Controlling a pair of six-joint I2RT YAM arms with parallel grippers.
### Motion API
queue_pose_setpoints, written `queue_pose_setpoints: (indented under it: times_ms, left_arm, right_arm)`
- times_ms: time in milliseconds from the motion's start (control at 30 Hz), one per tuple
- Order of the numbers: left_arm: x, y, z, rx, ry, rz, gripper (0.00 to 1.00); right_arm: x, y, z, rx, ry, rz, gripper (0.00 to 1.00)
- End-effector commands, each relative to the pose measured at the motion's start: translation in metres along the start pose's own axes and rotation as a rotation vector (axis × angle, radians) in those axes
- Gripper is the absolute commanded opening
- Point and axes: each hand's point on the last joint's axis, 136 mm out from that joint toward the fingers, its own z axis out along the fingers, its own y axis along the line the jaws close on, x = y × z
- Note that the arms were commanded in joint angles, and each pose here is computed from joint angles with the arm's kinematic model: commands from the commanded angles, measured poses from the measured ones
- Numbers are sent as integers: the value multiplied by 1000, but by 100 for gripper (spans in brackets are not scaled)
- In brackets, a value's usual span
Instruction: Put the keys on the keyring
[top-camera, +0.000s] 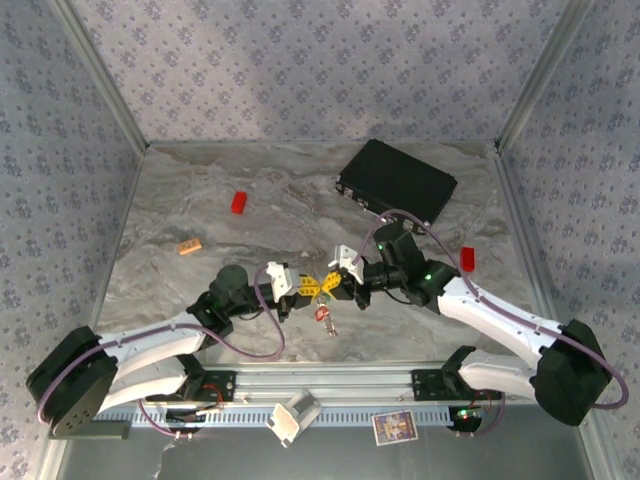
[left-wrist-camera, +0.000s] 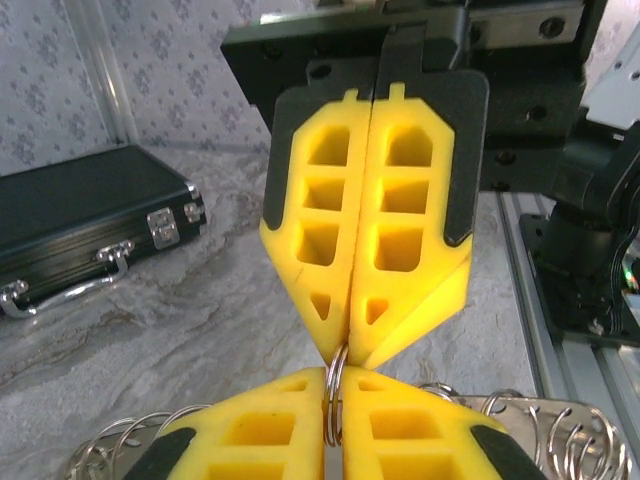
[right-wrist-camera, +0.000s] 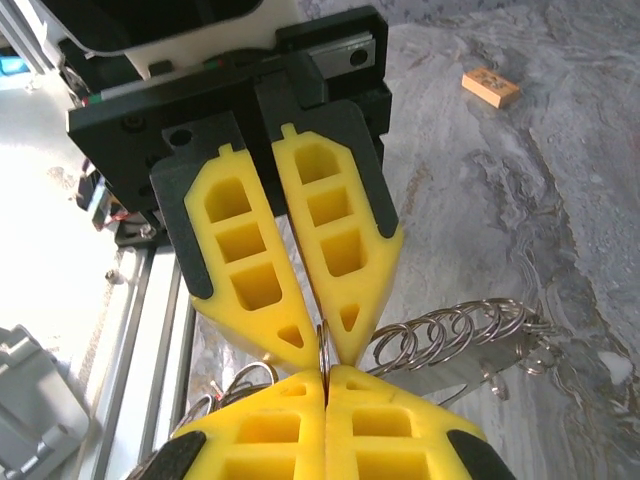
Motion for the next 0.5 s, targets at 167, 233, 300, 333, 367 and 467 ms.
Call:
queue_pose_setpoints:
  times_ms: [167,233,300,333,367,467]
  left_arm:
    - [5,1,-2,-2,141,30,11]
    - [5,-2,-2,12,145,29,8]
    - [3,-5,-2,30,135,32,1]
    - [0,-6,-2,34,122,30,0]
    - [-2,-6,-3,32,110,30,0]
    - [-14,-8,-5,27,32,24,0]
  right_arm:
    - [-13,18,4,-50,90,-98,0]
    - [-14,20,5,-52,105,-110,0]
    - [-16,17,5,-35,107,-119,0]
    - [-16,14,4,-17,102,-118,0]
    - [-17,10,3,4,91,-115,0]
    - [-16,3,-4,40,10,-72,26]
